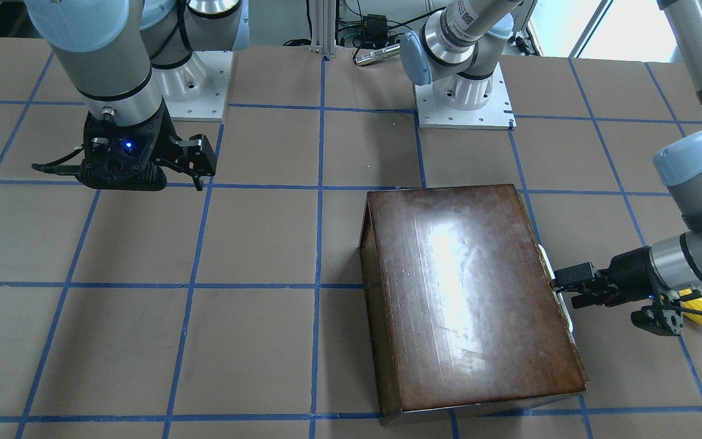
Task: Open drawer and put corn inside
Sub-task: 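Pull the drawer handle outward with the left gripper to open the drawer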
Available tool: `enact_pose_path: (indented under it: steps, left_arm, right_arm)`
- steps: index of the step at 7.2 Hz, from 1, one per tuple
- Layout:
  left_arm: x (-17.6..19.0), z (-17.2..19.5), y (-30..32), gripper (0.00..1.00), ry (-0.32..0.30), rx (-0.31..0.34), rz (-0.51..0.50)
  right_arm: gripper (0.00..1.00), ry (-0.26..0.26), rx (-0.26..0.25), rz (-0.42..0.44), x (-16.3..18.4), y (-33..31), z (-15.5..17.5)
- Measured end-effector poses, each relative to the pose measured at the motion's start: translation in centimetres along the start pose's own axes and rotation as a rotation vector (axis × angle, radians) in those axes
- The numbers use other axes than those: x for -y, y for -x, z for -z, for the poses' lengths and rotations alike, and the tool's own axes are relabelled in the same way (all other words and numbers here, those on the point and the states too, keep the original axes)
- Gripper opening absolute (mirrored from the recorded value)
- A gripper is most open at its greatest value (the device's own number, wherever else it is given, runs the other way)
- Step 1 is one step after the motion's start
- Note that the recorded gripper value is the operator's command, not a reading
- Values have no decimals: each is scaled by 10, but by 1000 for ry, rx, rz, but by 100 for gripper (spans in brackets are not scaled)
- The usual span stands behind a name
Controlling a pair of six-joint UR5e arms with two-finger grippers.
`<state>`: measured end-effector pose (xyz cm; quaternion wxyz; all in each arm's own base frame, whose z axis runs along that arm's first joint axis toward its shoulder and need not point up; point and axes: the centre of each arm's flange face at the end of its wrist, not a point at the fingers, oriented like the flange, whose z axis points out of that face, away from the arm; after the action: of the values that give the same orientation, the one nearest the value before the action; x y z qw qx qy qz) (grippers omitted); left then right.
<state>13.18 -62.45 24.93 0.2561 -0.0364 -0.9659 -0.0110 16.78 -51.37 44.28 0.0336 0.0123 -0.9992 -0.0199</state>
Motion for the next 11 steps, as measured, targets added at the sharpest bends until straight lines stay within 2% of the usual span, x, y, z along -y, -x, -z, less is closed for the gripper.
enact_pose_path:
  steps: [2,5,11]
  left_arm:
    - [1,4,0,100,-3,8,-2]
    - [3,15,4,100,15,69,-39]
    - [-1,44,31,100,28,141,-87]
  right_arm:
    - [100,1,0,0,0,0,0]
    - [100,1,0,0,0,0,0]
    - [100,1,0,0,0,0,0]
